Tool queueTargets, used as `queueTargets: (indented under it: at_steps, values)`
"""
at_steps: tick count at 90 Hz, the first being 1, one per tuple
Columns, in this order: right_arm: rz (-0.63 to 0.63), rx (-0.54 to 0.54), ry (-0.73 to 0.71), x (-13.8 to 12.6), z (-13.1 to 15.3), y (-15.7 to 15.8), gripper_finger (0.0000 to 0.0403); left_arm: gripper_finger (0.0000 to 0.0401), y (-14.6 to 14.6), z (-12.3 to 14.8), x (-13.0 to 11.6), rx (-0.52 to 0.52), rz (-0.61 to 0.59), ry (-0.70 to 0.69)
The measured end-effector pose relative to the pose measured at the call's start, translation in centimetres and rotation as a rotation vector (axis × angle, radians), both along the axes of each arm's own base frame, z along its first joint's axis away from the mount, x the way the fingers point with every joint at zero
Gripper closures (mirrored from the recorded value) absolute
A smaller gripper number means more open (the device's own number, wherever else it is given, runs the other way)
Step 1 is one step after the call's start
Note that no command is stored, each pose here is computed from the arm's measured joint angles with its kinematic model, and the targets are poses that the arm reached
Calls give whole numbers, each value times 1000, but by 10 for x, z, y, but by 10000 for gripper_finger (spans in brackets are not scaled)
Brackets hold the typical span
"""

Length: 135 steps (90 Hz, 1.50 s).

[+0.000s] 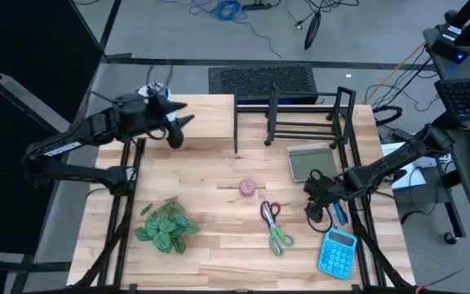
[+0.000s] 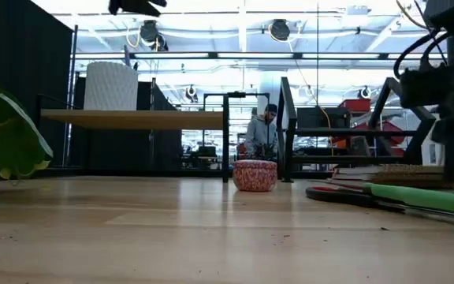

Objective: Stock shelves
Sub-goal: Put the purple pen into the white pen holder

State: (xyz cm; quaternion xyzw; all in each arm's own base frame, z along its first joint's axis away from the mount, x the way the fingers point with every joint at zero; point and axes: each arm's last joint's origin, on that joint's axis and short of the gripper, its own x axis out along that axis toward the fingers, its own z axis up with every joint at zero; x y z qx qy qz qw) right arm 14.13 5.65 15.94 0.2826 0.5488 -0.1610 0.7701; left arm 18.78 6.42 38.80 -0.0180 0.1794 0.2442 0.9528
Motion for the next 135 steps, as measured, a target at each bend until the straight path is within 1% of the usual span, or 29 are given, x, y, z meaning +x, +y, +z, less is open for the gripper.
queueTargets:
  at_steps: [8, 13, 19, 26, 35, 48, 56, 67, 77, 87, 101, 105, 135]
  values:
    - [-116, 10, 87, -4, 7, -2, 167, 203, -2, -9, 14, -14, -29, 44]
    - [-180, 41, 131, -7, 6, -2, 167, 203, -4, -14, 23, -21, -47, 71]
    - [-216, 64, 166, -9, 5, -2, 167, 203, -6, -19, 31, -27, -67, 95]
    - [-268, 47, 219, -13, 3, -4, 168, 203, -10, -23, 41, -29, -91, 102]
    - [-294, 34, 248, -14, 1, -4, 177, 203, -15, -30, 52, -31, -121, 119]
    - [-299, 15, 279, -13, -4, -4, 198, 203, -19, -37, 62, -37, -144, 149]
    - [-302, 7, 293, -13, -13, -4, 210, 203, -20, -41, 66, -40, -153, 166]
    - [-310, 3, 290, -15, -26, -5, 230, 203, -21, -46, 71, -44, -158, 185]
    - [-315, 12, 265, -13, -29, -4, 254, 203, -21, -48, 73, -45, -159, 193]
    - [-309, 8, 252, -13, -29, -4, 294, 203, -21, -49, 74, -45, -158, 193]
    - [-261, 4, 231, -11, -29, -3, 371, 203, -21, -47, 75, -39, -157, 173]
    - [-241, -2, 224, -10, -29, -3, 385, 203, -21, -46, 76, -38, -157, 167]
    - [-197, -41, 167, -7, -29, -3, 390, 203, -20, -45, 77, -29, -159, 149]
